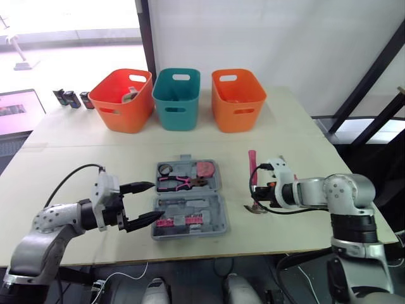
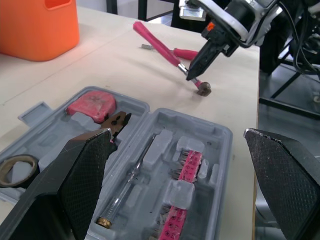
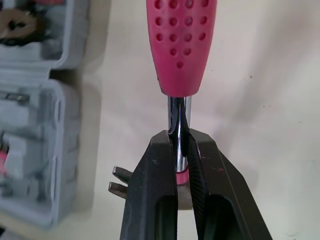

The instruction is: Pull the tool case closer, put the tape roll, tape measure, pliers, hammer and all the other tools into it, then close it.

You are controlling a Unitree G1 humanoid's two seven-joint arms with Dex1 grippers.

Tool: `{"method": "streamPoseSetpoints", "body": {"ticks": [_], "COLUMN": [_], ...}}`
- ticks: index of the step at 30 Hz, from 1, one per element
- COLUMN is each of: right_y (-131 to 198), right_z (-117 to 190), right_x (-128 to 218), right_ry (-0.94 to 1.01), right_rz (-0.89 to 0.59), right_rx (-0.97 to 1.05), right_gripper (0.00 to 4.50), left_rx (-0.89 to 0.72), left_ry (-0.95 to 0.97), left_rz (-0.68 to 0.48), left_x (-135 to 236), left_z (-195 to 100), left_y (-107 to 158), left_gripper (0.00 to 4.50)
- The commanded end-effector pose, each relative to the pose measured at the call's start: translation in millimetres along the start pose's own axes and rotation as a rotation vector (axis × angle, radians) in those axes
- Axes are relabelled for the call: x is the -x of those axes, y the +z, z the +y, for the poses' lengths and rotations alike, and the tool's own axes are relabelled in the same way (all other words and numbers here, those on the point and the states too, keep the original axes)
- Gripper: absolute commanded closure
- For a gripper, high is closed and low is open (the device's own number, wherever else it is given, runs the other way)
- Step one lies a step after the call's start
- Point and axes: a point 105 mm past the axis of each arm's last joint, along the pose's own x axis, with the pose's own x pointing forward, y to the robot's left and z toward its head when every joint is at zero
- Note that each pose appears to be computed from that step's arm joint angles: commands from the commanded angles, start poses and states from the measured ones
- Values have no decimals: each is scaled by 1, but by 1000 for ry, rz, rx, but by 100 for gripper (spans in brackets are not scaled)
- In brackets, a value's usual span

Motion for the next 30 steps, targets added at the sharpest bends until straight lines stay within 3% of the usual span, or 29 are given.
{"method": "streamPoseSetpoints", "body": {"ticks": [1,7,8,11,16,21,30], "right_y": [-12,-18,-13,3,23,0,-8], "right_z": [-8,-16,-16,-10,20,44,22], "right_x": [-8,-10,-5,16,60,54,12], "right_ry": [-64,-132,-133,-135,-177,-134,-256], "right_rz": [50,51,16,-100,-352,-501,-525], "right_rx": [-66,-99,-87,-2,366,375,315], "right_gripper": [322,27,2,2,2,2,2], "left_rx": [-40,-51,-52,-52,-49,-48,-55], "left_ry": [-6,8,11,20,28,24,16], "left_rz": [-18,-13,-14,-14,-5,-1,8], "left_x": [-1,0,0,2,4,3,0], "left_z": [-1,1,2,3,5,6,9], "left_y": [6,5,6,6,3,3,4], "left_gripper": [0,0,0,0,0,0,0]}}
